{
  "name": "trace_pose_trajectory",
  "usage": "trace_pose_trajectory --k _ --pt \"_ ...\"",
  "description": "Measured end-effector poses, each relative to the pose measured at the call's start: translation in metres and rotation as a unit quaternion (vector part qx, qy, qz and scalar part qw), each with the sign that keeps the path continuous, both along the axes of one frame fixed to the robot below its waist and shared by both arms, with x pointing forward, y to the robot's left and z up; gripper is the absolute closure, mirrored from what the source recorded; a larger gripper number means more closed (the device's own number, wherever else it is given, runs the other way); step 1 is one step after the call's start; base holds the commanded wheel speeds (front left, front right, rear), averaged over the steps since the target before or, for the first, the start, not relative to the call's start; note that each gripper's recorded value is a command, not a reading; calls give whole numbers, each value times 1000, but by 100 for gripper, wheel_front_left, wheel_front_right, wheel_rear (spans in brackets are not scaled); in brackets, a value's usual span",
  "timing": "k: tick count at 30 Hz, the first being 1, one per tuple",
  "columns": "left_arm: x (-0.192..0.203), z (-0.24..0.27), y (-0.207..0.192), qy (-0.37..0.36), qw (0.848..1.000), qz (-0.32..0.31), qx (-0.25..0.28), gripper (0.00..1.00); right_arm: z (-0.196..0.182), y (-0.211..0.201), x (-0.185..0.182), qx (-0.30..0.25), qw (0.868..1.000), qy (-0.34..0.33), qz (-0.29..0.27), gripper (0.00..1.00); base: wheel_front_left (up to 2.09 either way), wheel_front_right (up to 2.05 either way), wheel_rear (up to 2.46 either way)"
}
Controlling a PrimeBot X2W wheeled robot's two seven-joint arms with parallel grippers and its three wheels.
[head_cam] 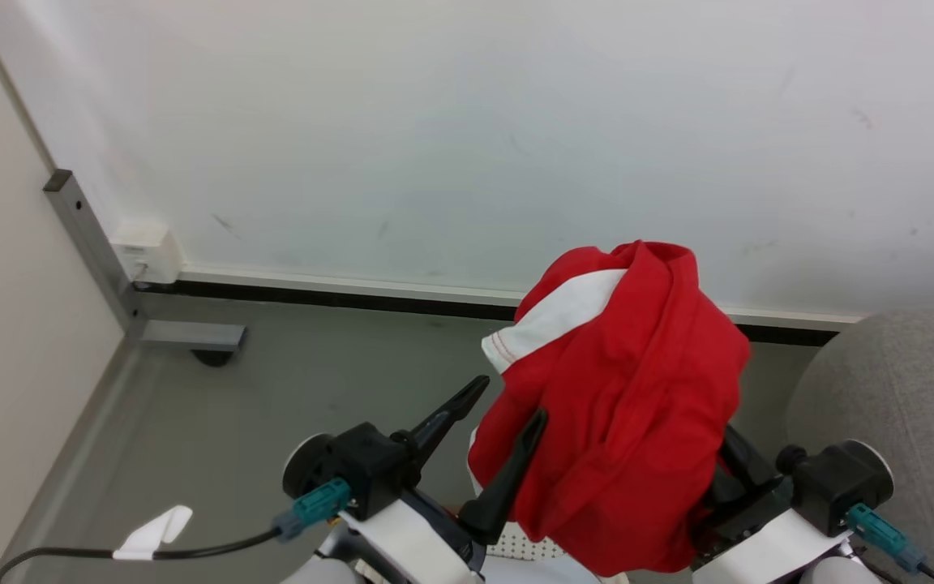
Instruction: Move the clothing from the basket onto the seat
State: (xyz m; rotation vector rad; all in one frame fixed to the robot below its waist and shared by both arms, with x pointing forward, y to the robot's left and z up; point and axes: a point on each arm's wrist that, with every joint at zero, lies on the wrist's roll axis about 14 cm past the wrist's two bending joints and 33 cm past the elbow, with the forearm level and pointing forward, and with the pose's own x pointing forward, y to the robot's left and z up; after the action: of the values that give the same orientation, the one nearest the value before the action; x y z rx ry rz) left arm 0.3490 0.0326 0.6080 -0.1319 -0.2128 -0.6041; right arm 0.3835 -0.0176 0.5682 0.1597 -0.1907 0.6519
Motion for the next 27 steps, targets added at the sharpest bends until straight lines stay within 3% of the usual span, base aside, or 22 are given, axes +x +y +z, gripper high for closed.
trace_pose_trajectory --k 13,27 --pt "3 -8 -64 1 994 -105 0 0 17 -106 -2 2 989 -34 -147 100 0 0 0" --pt "-1 -20 -144 3 971 -239 3 0 13 -208 -44 4 952 -28 -306 100 0 0 0"
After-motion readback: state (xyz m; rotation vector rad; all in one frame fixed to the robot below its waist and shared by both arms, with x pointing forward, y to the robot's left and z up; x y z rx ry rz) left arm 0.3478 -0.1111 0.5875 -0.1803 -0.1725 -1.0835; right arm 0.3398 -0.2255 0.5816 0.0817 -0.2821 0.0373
